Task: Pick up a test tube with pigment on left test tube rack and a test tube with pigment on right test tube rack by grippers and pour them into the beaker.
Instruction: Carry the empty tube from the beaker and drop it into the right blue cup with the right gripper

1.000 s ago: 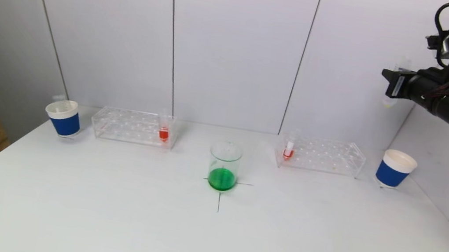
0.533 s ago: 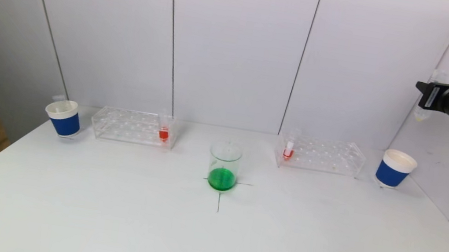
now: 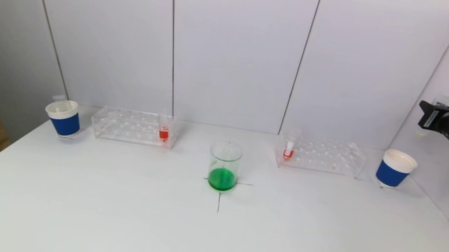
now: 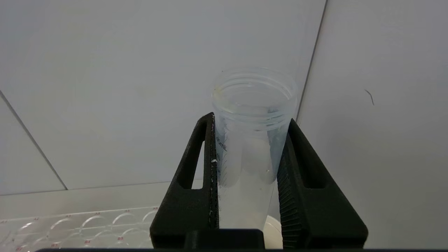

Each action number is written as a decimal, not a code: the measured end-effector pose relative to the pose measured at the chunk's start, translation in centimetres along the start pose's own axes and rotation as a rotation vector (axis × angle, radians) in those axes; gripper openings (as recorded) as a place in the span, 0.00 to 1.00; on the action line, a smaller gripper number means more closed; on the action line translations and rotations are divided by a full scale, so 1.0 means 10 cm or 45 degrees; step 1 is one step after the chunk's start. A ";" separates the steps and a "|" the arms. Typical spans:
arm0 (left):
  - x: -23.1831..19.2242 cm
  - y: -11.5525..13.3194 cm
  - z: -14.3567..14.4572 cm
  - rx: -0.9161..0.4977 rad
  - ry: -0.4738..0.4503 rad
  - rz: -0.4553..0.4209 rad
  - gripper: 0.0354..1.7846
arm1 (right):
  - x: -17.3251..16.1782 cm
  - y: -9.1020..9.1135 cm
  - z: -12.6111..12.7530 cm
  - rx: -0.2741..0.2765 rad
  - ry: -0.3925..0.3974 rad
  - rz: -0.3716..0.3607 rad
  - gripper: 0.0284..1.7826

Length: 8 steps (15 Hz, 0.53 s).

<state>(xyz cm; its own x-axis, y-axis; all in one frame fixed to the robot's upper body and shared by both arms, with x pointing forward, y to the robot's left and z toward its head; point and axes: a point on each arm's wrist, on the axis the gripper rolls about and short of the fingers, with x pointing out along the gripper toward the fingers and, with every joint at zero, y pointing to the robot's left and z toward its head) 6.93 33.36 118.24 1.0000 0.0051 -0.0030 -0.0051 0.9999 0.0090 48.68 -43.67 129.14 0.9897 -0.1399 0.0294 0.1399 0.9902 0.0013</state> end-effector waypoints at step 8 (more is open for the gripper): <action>0.00 0.00 0.00 0.000 0.001 0.000 0.99 | 0.20 -0.13 -0.63 0.024 0.072 -0.026 0.29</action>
<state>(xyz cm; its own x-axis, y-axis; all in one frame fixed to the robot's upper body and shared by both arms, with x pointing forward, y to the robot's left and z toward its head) 6.93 33.36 118.24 1.0000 0.0051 -0.0034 -0.0051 0.9999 0.0092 50.70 -45.21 122.88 0.9868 -0.1594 -0.0273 0.1600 0.9869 0.0200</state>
